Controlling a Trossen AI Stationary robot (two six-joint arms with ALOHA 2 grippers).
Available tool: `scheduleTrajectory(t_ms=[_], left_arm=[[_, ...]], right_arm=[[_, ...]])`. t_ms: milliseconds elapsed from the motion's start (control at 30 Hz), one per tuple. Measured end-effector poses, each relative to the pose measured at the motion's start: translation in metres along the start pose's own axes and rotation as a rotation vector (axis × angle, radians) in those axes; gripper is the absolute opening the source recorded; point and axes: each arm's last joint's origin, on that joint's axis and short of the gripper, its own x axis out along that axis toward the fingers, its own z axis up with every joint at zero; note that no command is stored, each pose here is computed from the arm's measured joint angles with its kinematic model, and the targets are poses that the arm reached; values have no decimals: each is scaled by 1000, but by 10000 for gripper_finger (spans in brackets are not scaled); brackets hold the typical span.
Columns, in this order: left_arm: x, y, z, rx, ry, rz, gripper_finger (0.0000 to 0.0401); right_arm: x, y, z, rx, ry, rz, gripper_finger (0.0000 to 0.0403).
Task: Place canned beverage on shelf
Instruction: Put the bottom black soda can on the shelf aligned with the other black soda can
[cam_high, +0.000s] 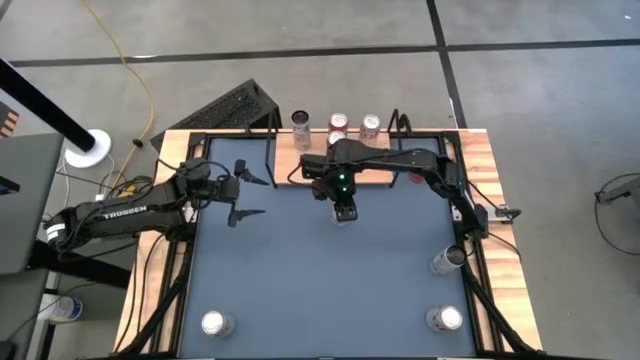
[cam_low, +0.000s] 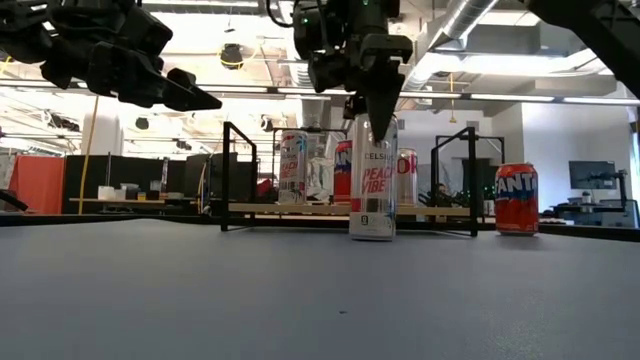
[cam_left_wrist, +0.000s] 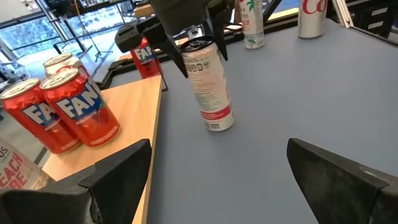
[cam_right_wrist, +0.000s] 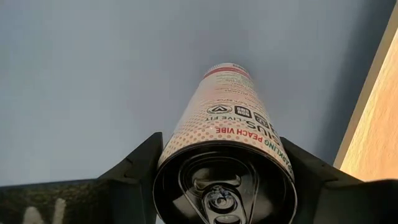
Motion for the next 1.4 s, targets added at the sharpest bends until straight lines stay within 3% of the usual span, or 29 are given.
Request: scheduleTrajectory(t_ms=[133, 567, 1167, 1300, 1400], left_arm=[[0, 0, 0, 1, -5, -14, 364], [0, 0, 0, 6, -6, -15, 364], [0, -1, 0, 6, 1, -16, 364], [0, -1, -1, 3, 5, -17, 364], [0, -1, -2, -3, 16, -22, 364]], right_arm=[[2, 3, 1, -5, 2, 2, 245], [3, 2, 2, -24, -2, -3, 359], [-59, 10, 4, -91, -200, -93, 359], [-77, 17, -10, -20, -232, -103, 359], [-93, 29, -30, 15, -288, -172, 359]])
